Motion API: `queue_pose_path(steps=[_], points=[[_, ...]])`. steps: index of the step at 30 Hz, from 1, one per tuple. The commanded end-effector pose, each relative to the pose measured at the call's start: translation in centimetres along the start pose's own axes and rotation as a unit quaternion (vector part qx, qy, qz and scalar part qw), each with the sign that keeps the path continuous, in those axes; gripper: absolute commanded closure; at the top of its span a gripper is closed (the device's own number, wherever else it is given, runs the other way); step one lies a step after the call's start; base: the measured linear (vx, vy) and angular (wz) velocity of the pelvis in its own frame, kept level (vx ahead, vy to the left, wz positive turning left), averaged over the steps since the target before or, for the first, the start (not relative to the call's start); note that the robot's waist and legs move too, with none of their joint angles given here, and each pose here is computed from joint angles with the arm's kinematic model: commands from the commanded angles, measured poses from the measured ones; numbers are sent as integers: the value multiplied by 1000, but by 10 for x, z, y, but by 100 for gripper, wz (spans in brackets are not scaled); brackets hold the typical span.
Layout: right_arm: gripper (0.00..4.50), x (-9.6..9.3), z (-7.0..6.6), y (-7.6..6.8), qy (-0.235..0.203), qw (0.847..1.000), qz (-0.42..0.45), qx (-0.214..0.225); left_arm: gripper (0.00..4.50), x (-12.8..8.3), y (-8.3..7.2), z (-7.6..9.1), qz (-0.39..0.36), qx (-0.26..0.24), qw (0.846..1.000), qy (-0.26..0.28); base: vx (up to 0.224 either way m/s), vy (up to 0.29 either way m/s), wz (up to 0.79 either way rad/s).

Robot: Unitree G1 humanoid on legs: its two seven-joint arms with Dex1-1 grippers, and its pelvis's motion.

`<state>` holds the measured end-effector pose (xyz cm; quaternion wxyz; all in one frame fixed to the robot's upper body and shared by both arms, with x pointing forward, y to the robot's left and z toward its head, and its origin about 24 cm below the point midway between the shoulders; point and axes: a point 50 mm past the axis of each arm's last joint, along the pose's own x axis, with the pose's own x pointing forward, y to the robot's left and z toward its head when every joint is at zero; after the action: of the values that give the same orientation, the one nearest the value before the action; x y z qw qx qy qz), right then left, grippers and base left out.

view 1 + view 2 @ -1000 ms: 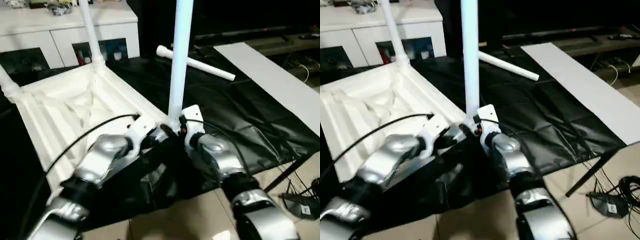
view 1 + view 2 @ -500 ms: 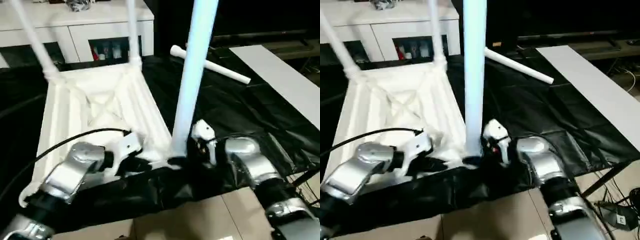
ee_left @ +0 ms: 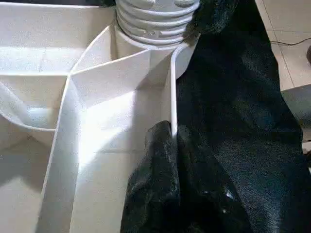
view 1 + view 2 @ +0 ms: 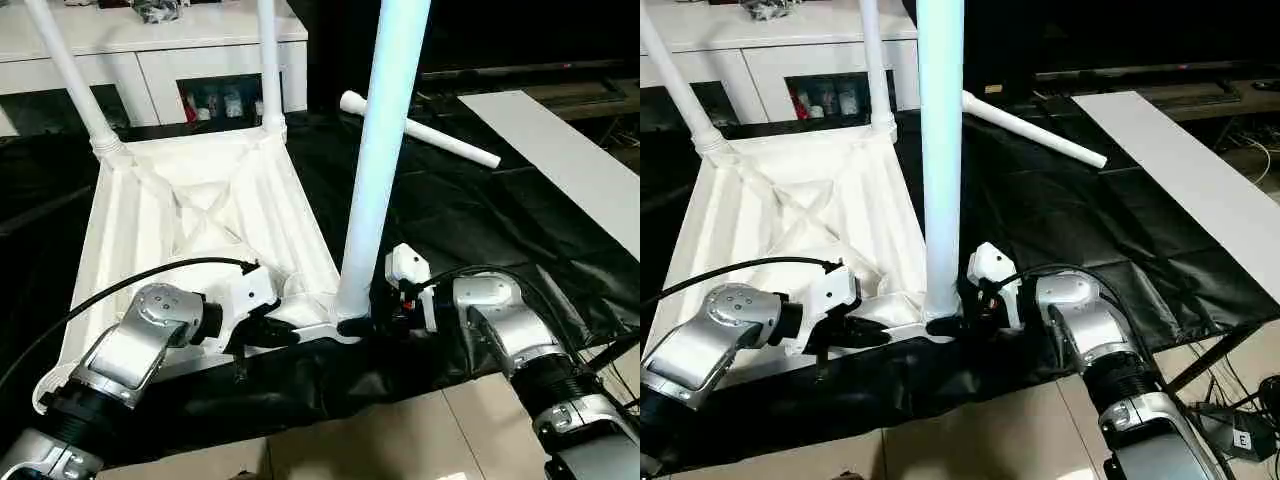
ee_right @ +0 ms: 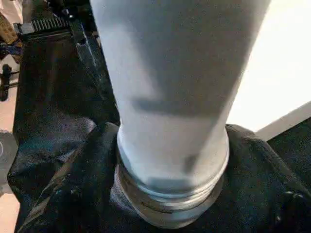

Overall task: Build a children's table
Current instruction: Rotate leg to tighten

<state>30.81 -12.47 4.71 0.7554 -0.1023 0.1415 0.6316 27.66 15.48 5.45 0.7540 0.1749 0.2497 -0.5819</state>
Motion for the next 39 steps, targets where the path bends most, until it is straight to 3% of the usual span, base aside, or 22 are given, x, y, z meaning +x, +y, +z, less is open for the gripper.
queue_pose_path(steps=[1,9,12,13,14,15,18,19,20,21,22,23,24,25,26,29,32,34,36,39], points=[[166,3,4,-1,-9,1000,9,-6,450,3,-4,3,-24,7,1000,-3,0,0,0],[176,6,1,0,-17,1000,-3,2,450,6,-5,3,-25,5,1000,-6,0,0,0],[176,10,-1,-8,-22,997,-70,10,450,11,-1,3,1,-7,1000,-11,0,0,0],[177,14,-2,-16,-33,989,-140,26,450,18,7,3,46,-22,999,-14,0,0,0],[177,14,-2,-16,-33,989,-140,26,450,18,7,3,46,-22,999,-14,0,0,0],[177,19,-5,-21,-37,978,-199,54,450,26,16,6,98,-36,994,-17,0,0,0],[177,28,-8,-23,-40,957,-272,87,450,38,26,11,158,-59,986,-19,0,0,0],[178,32,-9,-25,-43,946,-303,107,450,43,29,14,175,-72,982,-20,0,0,0],[178,37,-12,-28,-46,921,-357,149,450,51,35,19,209,-95,973,-19,0,0,0],[178,38,-13,-28,-46,916,-366,156,450,52,36,20,214,-98,972,-18,0,0,0],[178,41,-14,-29,-42,901,-395,173,450,57,37,23,228,-101,968,-13,0,0,0],[178,41,-15,-29,-41,899,-400,175,450,58,38,23,229,-101,968,-13,0,0,0],[178,47,-15,-31,-42,872,-443,205,450,68,39,29,241,-93,966,-10,0,0,0],[178,47,-15,-31,-42,871,-444,205,450,69,39,30,241,-93,966,-10,0,0,0],[178,51,-15,-32,-43,861,-458,218,450,73,39,32,245,-89,966,-9,0,0,0],[178,59,-7,-32,-38,869,-455,192,450,86,35,41,231,-59,971,-22,0,0,0],[178,58,-4,-32,-61,869,-447,204,450,86,35,40,228,-54,972,-18,0,0,0],[122,57,-4,-32,-65,872,-441,202,450,87,35,40,231,-55,971,-18,0,0,0],[122,55,-2,-33,-73,875,-439,193,450,87,36,40,233,-55,971,-19,0,0,0],[86,51,1,-34,-77,876,-443,175,450,86,38,41,238,-51,970,-27,0,0,0]])
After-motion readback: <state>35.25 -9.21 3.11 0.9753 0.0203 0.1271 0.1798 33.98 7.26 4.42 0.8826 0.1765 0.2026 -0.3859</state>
